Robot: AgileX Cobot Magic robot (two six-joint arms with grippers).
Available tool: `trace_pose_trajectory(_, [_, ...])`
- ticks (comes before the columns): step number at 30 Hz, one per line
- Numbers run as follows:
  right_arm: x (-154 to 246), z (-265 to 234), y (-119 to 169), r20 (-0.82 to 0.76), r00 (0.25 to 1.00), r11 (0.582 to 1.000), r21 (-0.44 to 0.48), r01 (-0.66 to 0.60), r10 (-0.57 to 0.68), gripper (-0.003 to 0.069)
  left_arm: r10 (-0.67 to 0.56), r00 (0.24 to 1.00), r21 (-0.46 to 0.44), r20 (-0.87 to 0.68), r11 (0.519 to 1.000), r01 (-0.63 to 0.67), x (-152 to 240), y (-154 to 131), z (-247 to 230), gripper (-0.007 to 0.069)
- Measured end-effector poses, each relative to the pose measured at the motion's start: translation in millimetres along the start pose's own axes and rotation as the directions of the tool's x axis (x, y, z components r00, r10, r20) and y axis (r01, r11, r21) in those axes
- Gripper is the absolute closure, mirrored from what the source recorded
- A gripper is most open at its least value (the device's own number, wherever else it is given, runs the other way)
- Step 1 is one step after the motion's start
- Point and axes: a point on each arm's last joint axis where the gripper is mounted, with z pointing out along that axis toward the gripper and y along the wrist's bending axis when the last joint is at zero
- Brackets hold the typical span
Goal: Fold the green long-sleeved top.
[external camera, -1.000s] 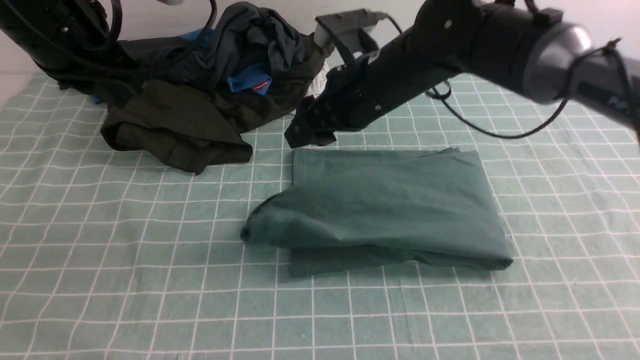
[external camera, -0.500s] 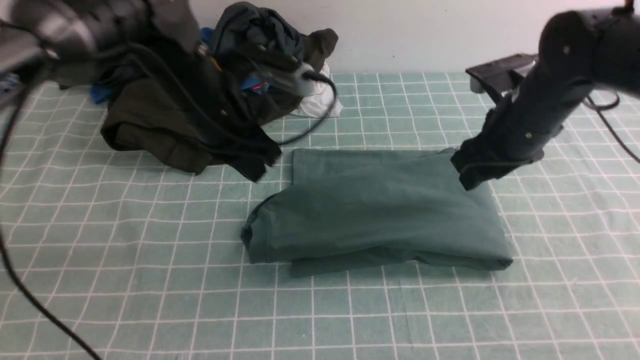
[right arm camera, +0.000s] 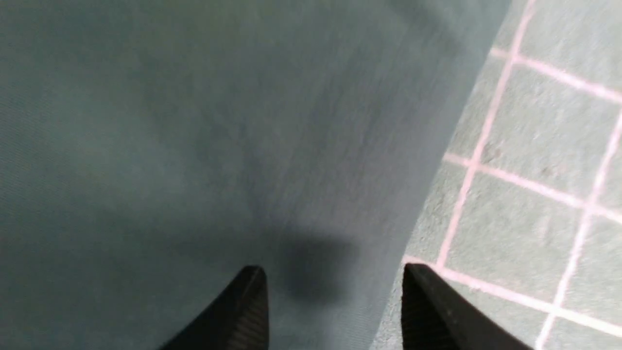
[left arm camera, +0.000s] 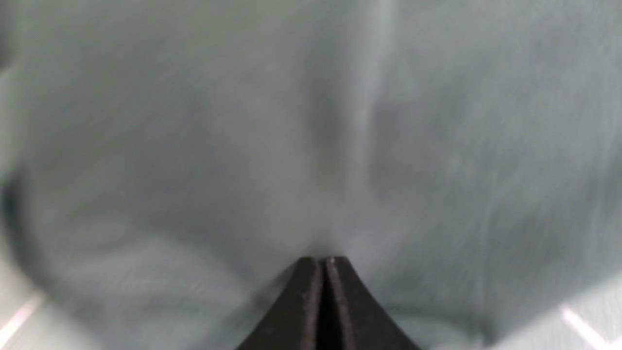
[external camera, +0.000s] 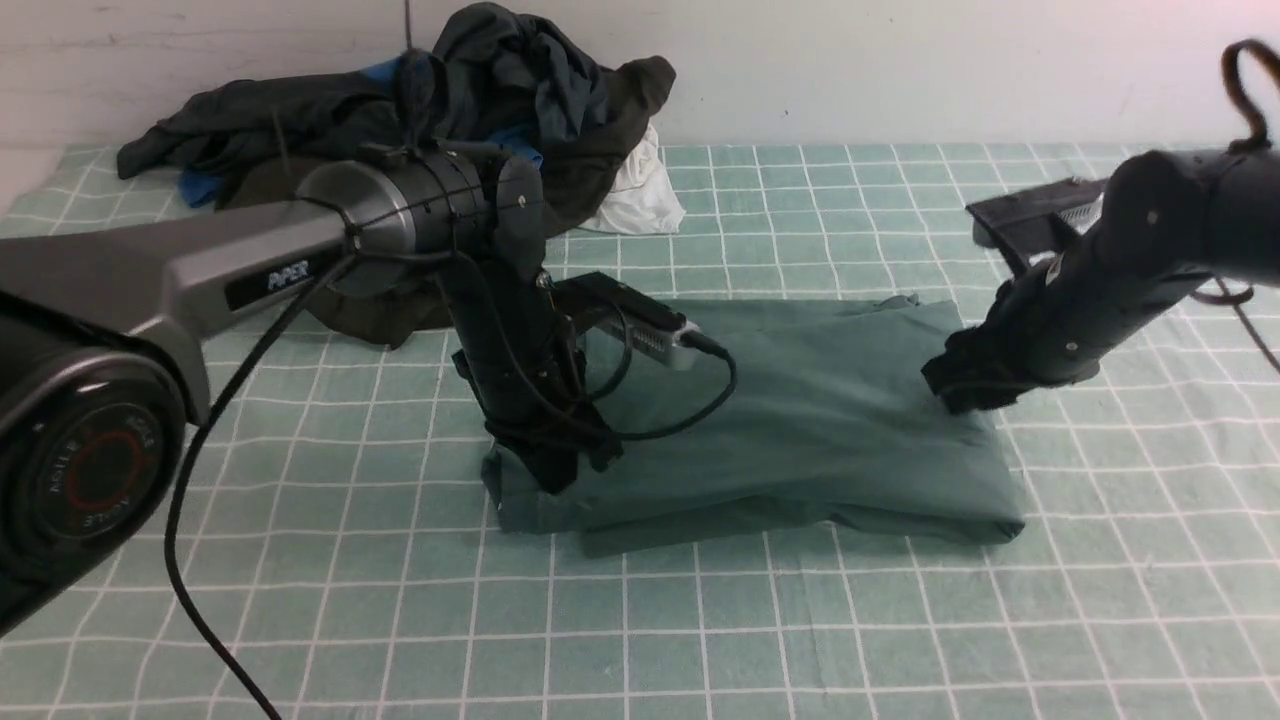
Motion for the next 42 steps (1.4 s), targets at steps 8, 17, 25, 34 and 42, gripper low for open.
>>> trace_pose_trajectory(8, [-10, -168, 5, 0.399, 0.917, 0.999, 0.048, 0.001, -0.02, 0.031, -0.009, 0.949, -0.143, 0.316, 0.988, 0.057, 51, -23, -185, 0.0629])
trace_pose_trajectory(17, [65, -268, 19, 0.635, 0.773, 0.999, 0.04, -0.024, -0.007, 0.031, -0.024, 0.842, -0.237, 0.54, 0.955, 0.179, 173, -79, -280, 0.0629])
trace_pose_trajectory(25, [132, -275, 29, 0.704, 0.709, 0.999, -0.007, -0.05, 0.041, 0.0367, 0.001, 0.743, -0.31, 0.67, 0.909, 0.279, 283, -128, -238, 0.0629])
trace_pose_trajectory(34, [195, -302, 36, 0.864, 0.503, 0.998, 0.01, -0.062, 0.023, 0.0631, 0.023, 0.484, -0.303, 0.875, 0.806, 0.508, 396, -173, -158, 0.0629])
trace_pose_trajectory(42, [203, -319, 36, 0.932, 0.362, 0.997, 0.017, -0.077, 0.012, 0.0671, 0.066, 0.471, -0.329, 0.88, 0.8, 0.502, 393, -169, -154, 0.0628])
